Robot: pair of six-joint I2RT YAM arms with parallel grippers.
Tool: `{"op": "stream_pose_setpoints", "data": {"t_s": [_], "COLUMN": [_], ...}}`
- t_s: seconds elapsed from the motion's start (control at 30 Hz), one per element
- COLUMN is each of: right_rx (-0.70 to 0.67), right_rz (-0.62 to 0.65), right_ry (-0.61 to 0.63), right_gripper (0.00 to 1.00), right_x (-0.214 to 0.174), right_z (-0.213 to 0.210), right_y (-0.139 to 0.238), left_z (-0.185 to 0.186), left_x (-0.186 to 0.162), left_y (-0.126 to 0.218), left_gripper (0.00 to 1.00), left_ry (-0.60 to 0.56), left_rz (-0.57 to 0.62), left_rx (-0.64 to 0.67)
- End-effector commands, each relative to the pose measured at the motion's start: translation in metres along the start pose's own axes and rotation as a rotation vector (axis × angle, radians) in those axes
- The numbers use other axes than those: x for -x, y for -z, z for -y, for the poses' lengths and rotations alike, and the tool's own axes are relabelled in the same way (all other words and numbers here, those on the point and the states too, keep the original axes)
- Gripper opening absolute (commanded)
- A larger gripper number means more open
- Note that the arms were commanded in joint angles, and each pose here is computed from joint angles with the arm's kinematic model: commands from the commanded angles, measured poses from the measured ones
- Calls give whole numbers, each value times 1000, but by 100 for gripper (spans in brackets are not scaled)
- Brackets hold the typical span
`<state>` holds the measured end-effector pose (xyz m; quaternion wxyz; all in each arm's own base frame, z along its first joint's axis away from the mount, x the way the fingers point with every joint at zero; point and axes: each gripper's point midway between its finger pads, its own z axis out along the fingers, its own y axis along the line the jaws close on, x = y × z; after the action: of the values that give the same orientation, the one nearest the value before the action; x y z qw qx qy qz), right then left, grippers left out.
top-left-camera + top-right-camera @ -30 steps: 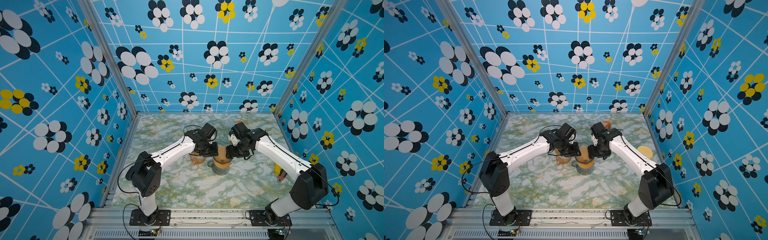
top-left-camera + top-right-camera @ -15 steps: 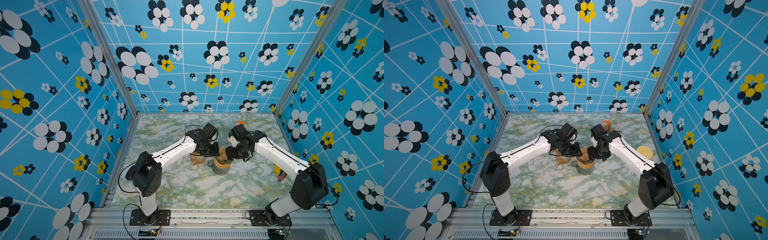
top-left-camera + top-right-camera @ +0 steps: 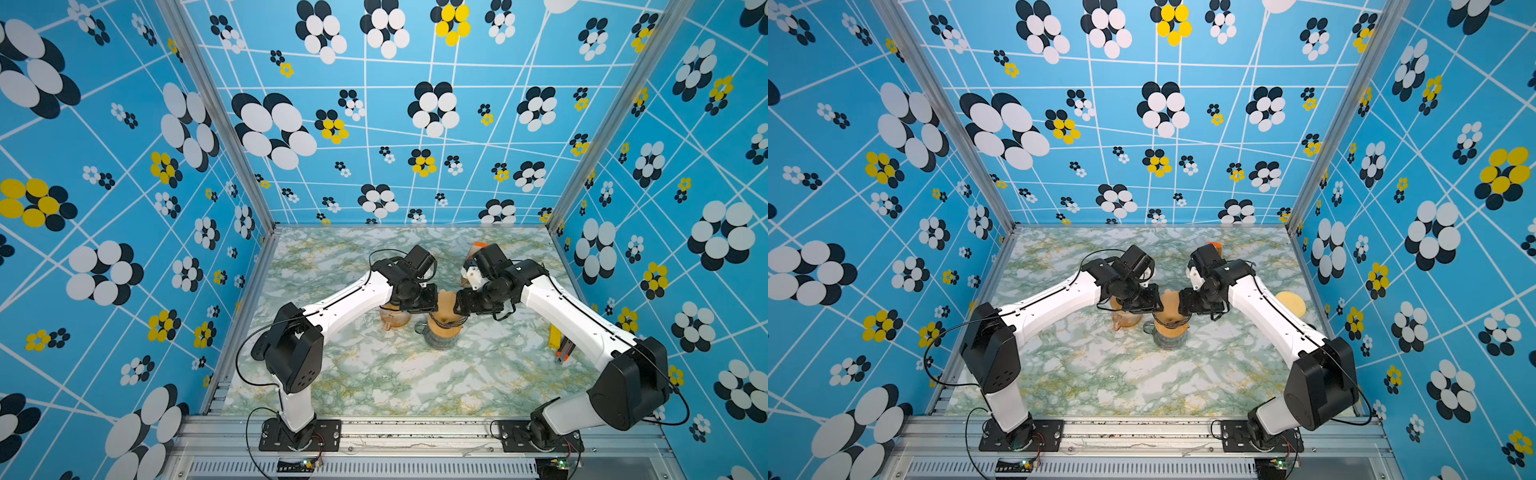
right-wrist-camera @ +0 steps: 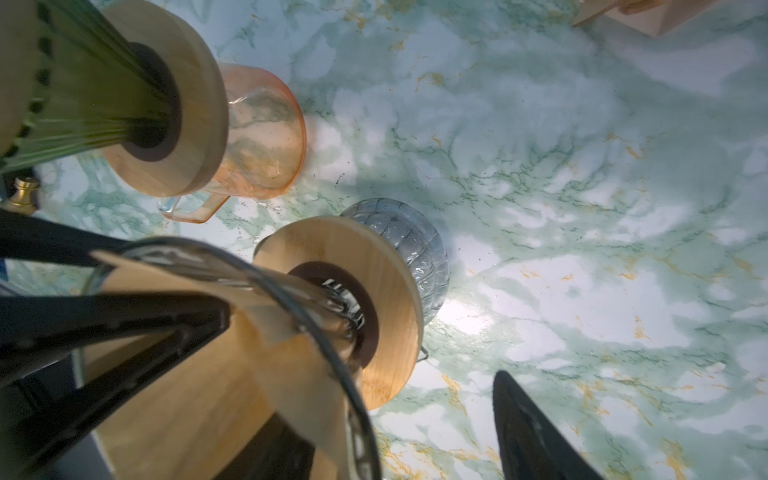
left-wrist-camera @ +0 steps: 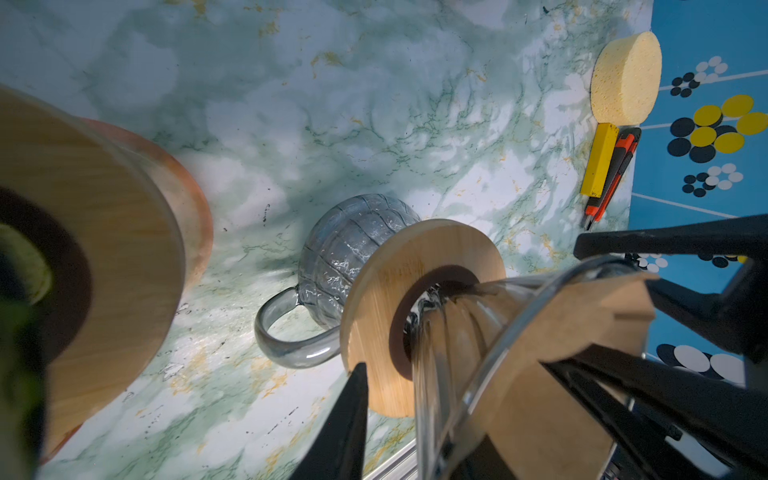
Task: Place the coffee filter in the dripper
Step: 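Smooth the filter edges into the dripper with both grippers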
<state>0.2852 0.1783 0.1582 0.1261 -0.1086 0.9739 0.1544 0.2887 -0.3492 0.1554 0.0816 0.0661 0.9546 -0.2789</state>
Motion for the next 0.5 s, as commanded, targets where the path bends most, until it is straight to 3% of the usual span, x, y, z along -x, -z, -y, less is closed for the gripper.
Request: {"op": "stream_pose_setpoints", "data": {"t_s": [0.0, 0.47], "right_rx": [98, -12], "right_rz": [14, -67], "right_ry": [16, 46], "right_gripper": [68, 72], "right_x": [5, -7], "right_z": [-19, -9], "right_y": [9, -19], "left_z": [4, 4], "left_x": [4, 4], "left_y": [2, -1], "left_gripper": [30, 30], "left_ry": [-25, -26], "left_rz": [8, 2], "left_rx": [17, 24]}}
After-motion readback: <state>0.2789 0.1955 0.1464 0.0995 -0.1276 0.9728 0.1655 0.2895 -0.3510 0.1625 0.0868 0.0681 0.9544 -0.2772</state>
